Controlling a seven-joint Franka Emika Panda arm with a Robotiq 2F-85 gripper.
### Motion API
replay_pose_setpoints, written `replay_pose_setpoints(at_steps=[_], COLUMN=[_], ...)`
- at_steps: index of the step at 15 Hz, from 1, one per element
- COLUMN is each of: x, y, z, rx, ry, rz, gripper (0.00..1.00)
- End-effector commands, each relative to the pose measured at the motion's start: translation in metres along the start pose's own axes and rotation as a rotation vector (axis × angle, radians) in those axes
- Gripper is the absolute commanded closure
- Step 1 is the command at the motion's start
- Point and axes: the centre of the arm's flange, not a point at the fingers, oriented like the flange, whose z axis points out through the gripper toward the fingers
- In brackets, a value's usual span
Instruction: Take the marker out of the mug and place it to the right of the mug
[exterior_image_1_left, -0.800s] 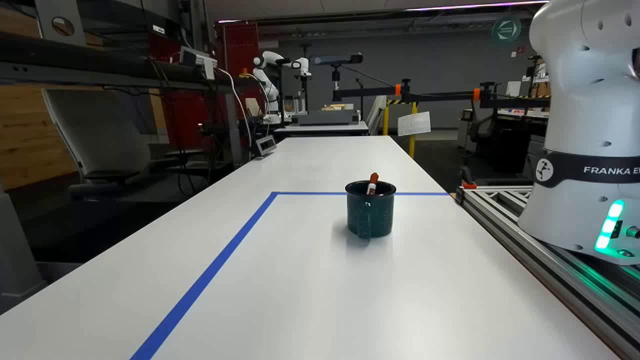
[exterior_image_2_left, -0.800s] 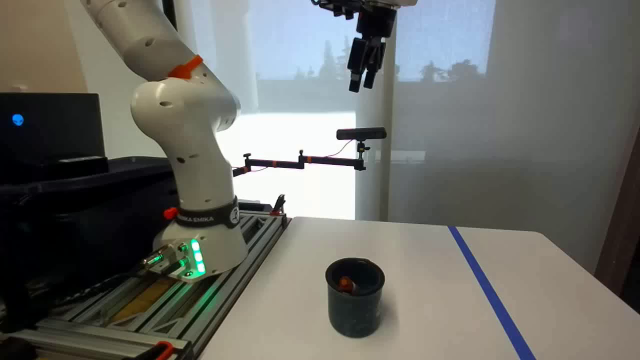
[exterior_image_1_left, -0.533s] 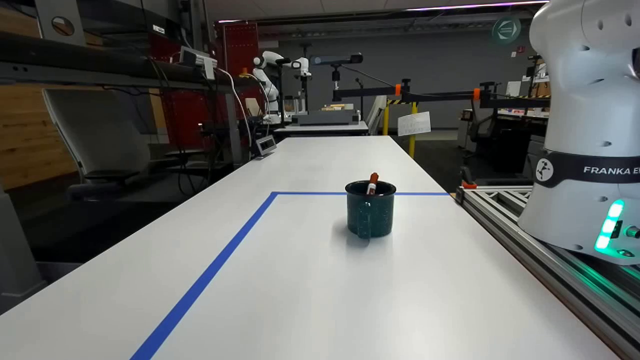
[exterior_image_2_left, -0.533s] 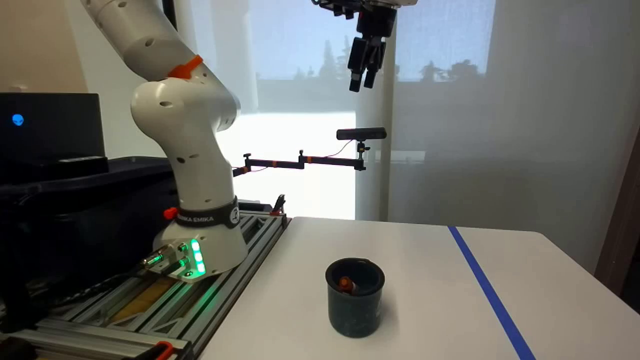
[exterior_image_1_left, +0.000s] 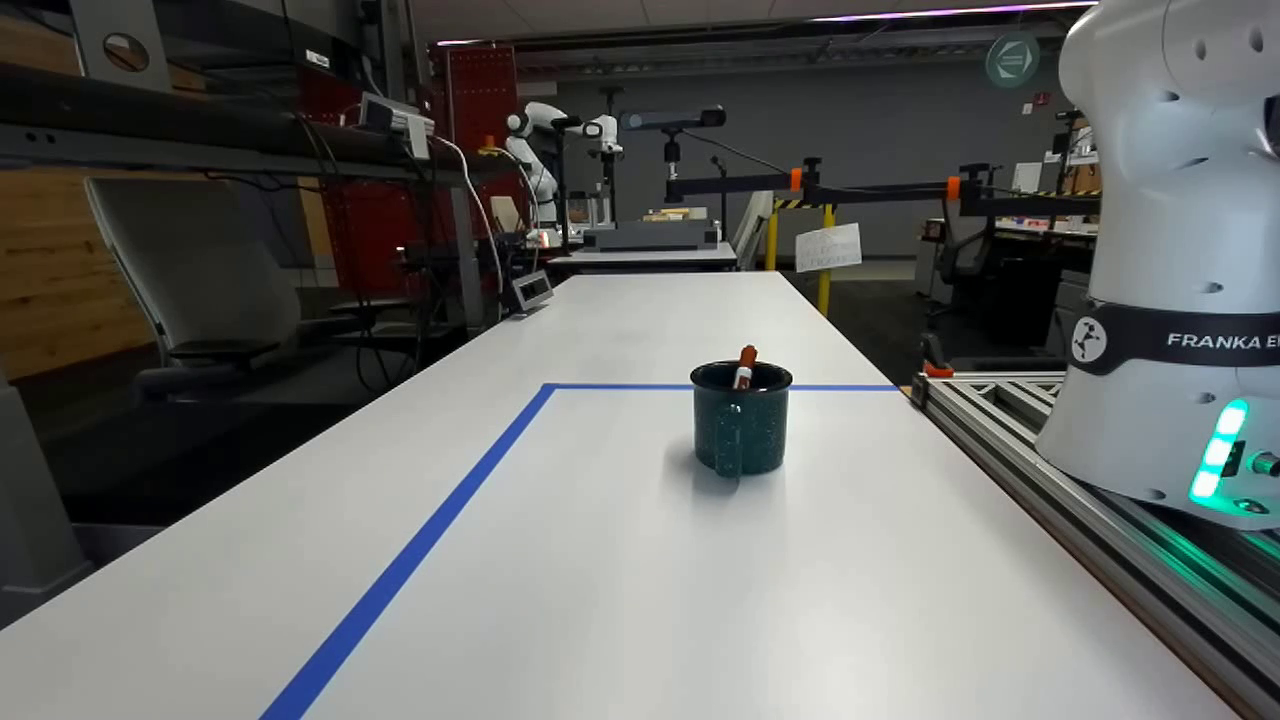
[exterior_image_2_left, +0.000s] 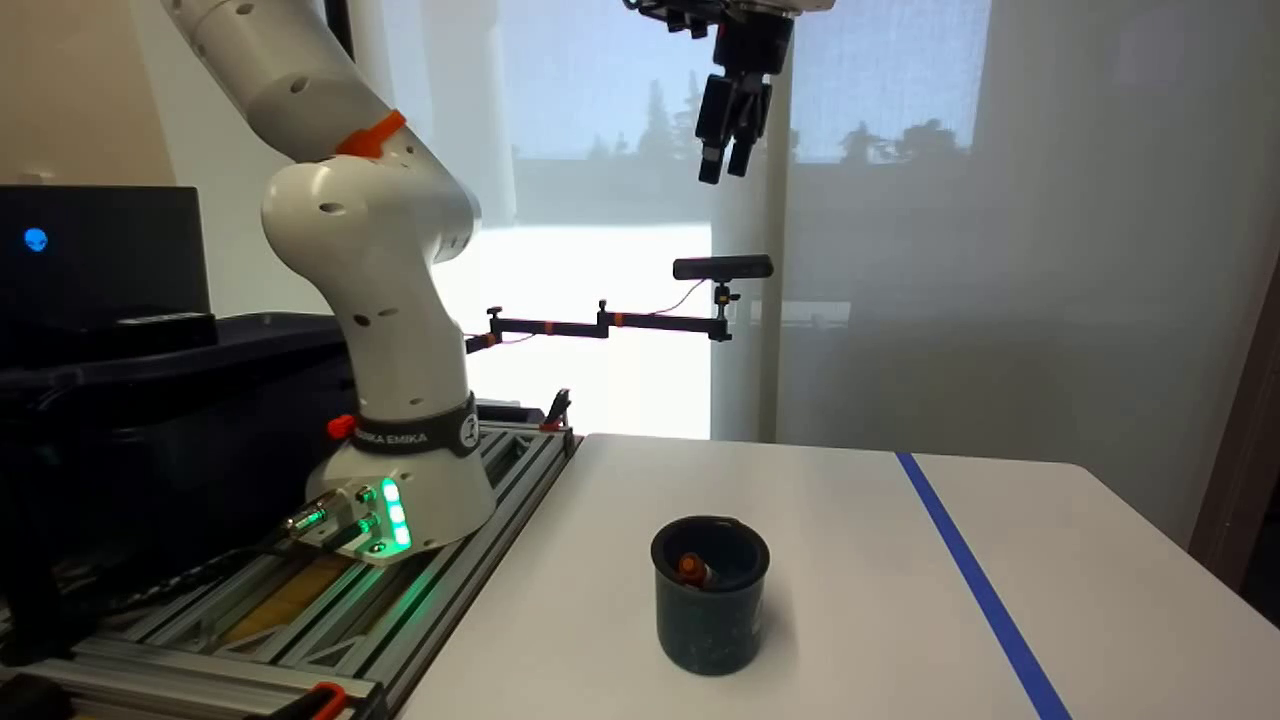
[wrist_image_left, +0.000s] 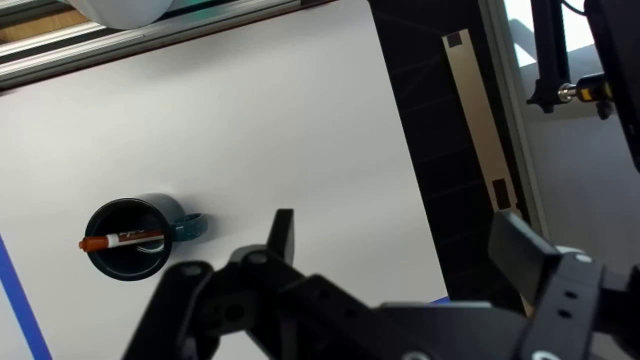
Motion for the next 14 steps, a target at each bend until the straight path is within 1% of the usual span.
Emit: replay_pose_setpoints(at_steps=[1,5,9,12,14], x=[0.007,0.025,0.045,0.057,0.065], y=[0.008,0.031,0.059,0.08,0.092], z=[0.005,0.014,0.028,0.045,0.058], rx=[-0.029,-0.112,-0.204,-0.283,-0.329], ry=[0.017,0.014,-0.011,-0.026,-0.016], rz=[-0.079,-0.304,-0.505,-0.632,-0.698], gripper=[0.0,0.0,0.0,0.0,0.0])
